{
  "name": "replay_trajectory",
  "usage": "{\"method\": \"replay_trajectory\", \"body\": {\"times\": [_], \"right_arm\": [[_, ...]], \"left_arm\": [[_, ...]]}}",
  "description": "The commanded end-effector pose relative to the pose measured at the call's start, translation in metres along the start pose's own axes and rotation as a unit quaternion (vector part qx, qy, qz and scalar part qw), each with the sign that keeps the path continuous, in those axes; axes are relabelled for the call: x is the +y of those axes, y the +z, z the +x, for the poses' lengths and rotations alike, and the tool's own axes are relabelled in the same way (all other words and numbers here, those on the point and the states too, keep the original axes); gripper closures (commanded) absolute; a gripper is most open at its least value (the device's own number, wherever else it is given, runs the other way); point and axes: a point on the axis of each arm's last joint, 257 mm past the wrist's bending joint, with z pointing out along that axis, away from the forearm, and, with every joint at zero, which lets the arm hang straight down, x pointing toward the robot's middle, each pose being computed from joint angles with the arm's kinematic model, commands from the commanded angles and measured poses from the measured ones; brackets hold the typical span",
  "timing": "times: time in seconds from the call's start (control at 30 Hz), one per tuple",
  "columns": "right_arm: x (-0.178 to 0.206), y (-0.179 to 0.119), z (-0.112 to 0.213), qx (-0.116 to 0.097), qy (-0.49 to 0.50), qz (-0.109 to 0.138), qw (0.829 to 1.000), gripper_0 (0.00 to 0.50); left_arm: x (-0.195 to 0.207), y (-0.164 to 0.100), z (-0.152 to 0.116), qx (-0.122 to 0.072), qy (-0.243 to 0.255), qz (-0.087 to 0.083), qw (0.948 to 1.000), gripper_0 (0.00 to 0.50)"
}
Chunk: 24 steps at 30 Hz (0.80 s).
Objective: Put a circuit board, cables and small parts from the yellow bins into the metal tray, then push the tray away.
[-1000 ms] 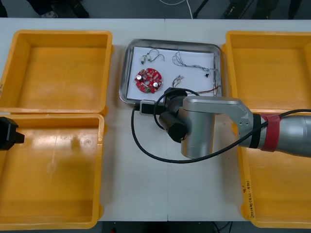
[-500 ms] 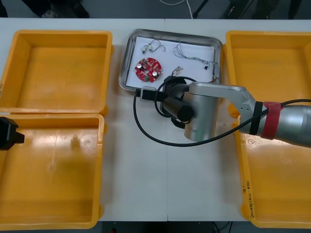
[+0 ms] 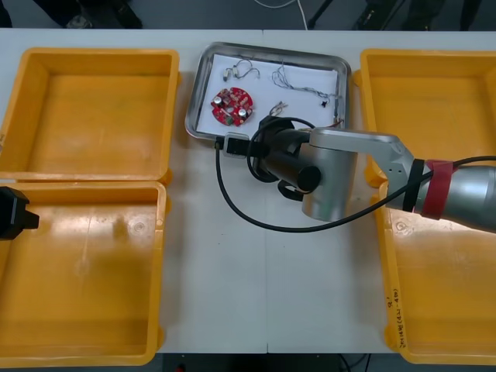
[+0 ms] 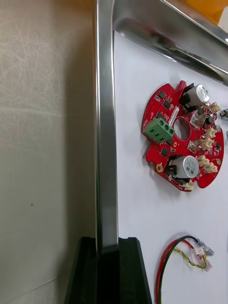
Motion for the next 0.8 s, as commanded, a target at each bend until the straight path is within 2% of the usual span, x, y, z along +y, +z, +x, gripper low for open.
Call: {"method": "replay_trajectory", "body": {"times": [0.03, 0.5, 0.8], "right_arm": [[-0.037, -0.006, 0.0, -0.01, 0.004, 0.028, 1.0, 0.5], [-0.026, 0.004, 0.017, 0.014, -0.003, 0.02, 1.0, 0.5], [-0.032, 0.021, 0.022, 0.032, -0.004, 0.032, 0.999, 0.5]], "left_arm": [[0.014, -0.012, -0.001, -0.008, 0.047, -0.023, 0.9986, 0.0], [0.014, -0.012, -0.001, -0.008, 0.047, -0.023, 0.9986, 0.0], [0.014, -0.012, -0.001, -0.008, 0.047, -0.023, 0.9986, 0.0]]}}
